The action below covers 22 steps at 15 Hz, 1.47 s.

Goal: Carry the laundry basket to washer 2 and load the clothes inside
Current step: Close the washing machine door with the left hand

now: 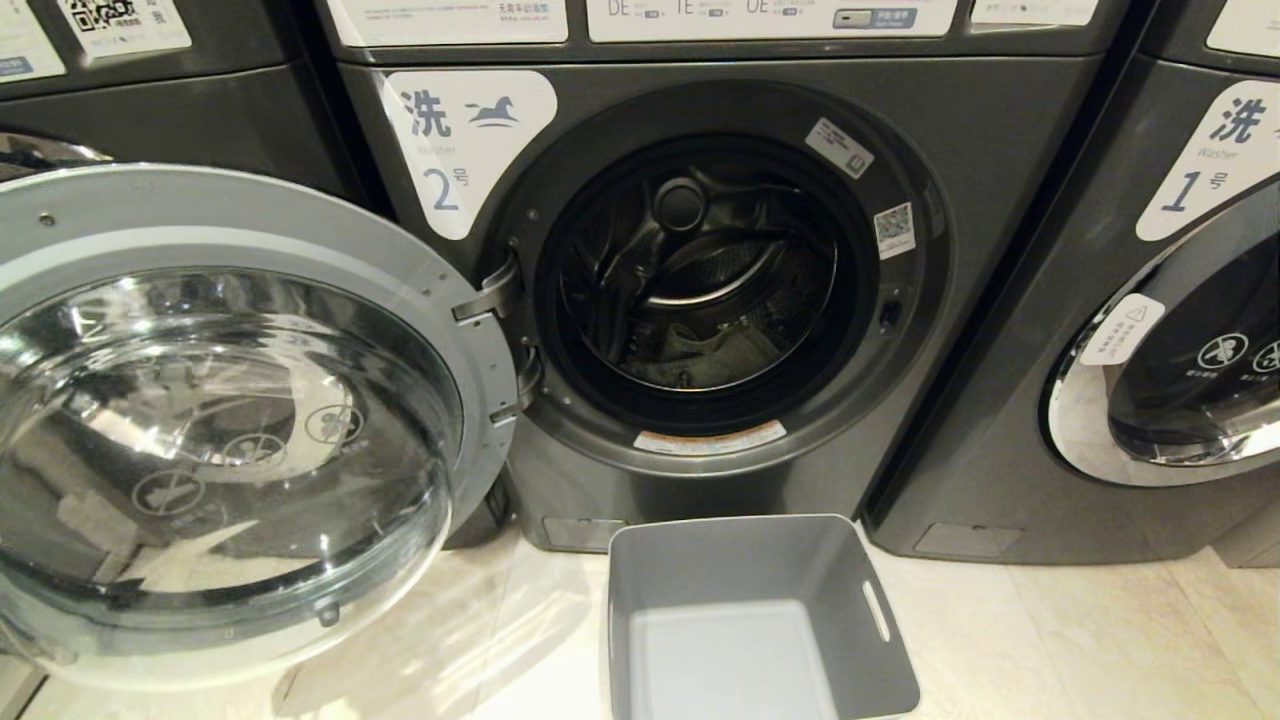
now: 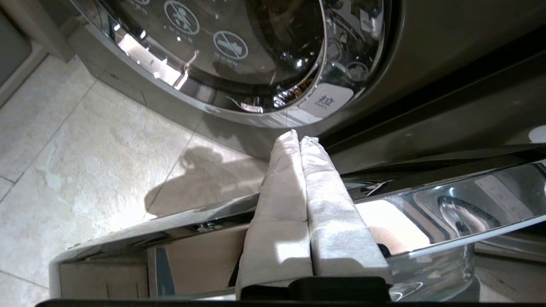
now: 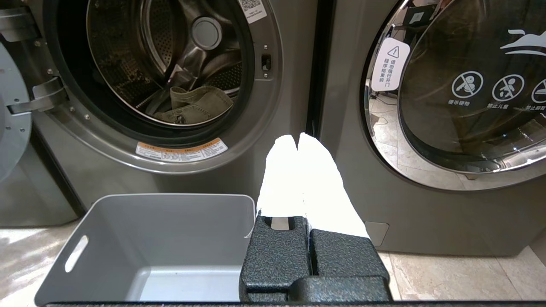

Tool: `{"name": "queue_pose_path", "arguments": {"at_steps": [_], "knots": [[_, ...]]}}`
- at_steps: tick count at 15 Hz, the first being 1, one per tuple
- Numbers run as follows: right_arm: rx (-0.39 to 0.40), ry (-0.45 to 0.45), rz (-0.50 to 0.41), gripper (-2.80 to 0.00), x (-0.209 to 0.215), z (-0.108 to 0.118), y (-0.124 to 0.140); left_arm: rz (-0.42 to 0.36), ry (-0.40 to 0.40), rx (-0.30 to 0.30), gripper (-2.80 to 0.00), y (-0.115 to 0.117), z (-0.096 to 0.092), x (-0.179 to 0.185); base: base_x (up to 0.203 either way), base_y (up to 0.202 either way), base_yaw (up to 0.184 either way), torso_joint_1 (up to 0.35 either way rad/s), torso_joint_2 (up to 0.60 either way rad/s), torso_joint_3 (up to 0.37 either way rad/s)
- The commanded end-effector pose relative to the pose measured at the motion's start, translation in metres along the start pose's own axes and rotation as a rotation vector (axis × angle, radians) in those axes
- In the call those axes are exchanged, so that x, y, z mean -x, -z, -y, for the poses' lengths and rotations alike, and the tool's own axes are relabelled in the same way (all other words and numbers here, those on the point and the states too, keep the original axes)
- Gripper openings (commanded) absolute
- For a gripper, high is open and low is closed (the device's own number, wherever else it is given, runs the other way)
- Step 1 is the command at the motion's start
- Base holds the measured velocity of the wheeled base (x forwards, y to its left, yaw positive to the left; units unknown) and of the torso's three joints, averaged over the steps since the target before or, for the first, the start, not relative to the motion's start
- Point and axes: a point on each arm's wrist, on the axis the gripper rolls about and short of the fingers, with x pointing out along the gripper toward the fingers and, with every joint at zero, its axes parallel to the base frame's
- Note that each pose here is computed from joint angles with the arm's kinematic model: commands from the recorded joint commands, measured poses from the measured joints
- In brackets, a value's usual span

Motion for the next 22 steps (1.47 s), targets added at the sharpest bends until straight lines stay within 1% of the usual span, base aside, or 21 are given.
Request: {"name": "queue_pose_path", "arguments": {"at_steps": [1, 3, 5, 9, 11, 12, 18, 22], "knots": [[-0.001, -0.001, -0.039, -2.80, -0.001, 0.000, 0.011, -0.024, 0.006, 0.012, -2.80, 0.004, 0.006, 0.007, 0.000, 0.000, 0.000, 0.000, 0.00, 0.000], [-0.001, -0.001, -0.039, -2.80, -0.001, 0.000, 0.011, -0.052, 0.001, 0.028, -2.80, 0.008, 0.006, 0.008, 0.000, 0.000, 0.000, 0.000, 0.00, 0.000], [-0.001, -0.001, -0.039, -2.80, -0.001, 0.000, 0.011, -0.065, 0.000, 0.037, -2.80, 0.010, 0.006, 0.009, 0.000, 0.000, 0.000, 0.000, 0.00, 0.000], [-0.001, -0.001, -0.039, -2.80, -0.001, 0.000, 0.011, -0.093, 0.014, 0.038, -2.80, 0.015, 0.015, 0.014, 0.000, 0.000, 0.000, 0.000, 0.00, 0.000], [-0.001, -0.001, -0.039, -2.80, -0.001, 0.000, 0.011, -0.097, 0.020, 0.034, -2.80, 0.015, 0.017, 0.013, 0.000, 0.000, 0.000, 0.000, 0.00, 0.000], [-0.001, -0.001, -0.039, -2.80, -0.001, 0.000, 0.011, -0.094, 0.015, 0.032, -2.80, 0.015, 0.017, 0.013, 0.000, 0.000, 0.000, 0.000, 0.00, 0.000], [0.001, -0.001, -0.039, -2.80, -0.001, 0.000, 0.011, -0.088, -0.073, 0.022, -2.80, 0.016, 0.017, 0.011, 0.000, 0.000, 0.000, 0.000, 0.00, 0.000], [-0.001, -0.001, -0.039, -2.80, -0.001, 0.000, 0.011, -0.093, -0.065, 0.015, -2.80, 0.017, 0.022, 0.013, 0.000, 0.000, 0.000, 0.000, 0.00, 0.000]]}}
